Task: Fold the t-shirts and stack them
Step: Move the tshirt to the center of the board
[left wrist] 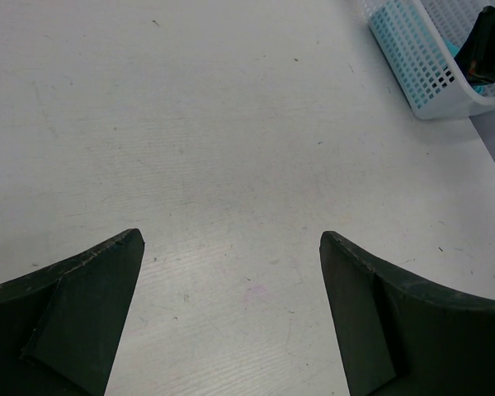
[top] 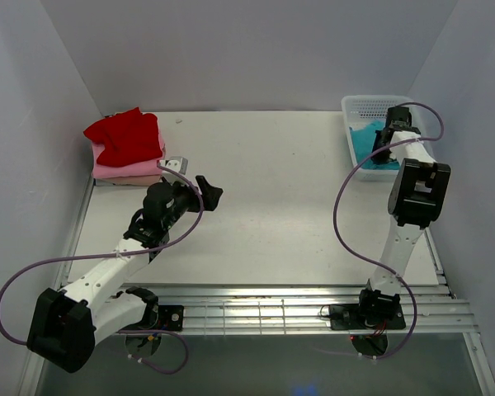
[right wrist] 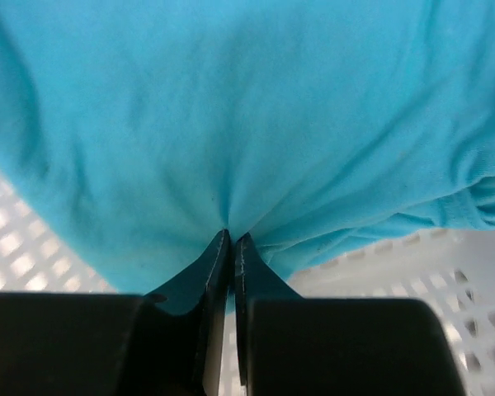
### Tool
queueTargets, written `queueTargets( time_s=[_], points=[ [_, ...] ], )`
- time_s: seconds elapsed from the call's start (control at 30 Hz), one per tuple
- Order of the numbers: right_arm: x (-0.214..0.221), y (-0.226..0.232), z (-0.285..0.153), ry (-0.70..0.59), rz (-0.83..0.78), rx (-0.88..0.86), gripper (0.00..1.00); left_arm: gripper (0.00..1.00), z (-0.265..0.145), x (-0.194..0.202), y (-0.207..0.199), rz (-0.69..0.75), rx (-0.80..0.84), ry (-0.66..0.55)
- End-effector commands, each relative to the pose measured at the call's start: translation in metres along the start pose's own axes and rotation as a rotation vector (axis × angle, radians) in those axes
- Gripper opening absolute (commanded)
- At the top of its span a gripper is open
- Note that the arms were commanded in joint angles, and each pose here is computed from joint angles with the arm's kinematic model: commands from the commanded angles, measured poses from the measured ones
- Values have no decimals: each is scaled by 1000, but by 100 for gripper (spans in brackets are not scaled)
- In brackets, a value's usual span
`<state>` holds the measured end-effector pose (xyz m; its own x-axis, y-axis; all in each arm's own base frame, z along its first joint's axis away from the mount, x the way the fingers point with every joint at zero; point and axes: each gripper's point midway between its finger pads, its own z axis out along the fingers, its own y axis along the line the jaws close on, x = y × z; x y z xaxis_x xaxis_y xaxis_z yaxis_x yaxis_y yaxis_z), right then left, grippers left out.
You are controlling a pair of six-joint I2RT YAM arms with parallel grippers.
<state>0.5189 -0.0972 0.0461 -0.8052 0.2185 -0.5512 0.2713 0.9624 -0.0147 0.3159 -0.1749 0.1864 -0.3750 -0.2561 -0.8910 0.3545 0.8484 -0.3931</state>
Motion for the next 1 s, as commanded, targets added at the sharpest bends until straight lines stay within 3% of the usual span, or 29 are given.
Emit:
queueTargets(
  time_s=[0.0,0.3,0.73,0.9,0.93,0.97],
  points=[
    [-50,19,-89,-173,-16,-66,8,98,-1,5,5,-2,-20,8],
    [-96,91,-260,-487,-92,-216,8,98,4,14,7,-38,-32,37],
    [-85,260,-422,-623,-280,-733,8,98,-7,12,10,-81,-49,4],
    [-81,269,-448,-640,-265,-814,8,98,-13,10,14,-93,-73,-18],
    [-78,267,-445,-636,-262,-805,8,98,-15,7,15,-94,-80,-32],
    [-62,268,-415,-565,-272,-772,8,98,-16,7,16,-97,-89,-35]
  ],
)
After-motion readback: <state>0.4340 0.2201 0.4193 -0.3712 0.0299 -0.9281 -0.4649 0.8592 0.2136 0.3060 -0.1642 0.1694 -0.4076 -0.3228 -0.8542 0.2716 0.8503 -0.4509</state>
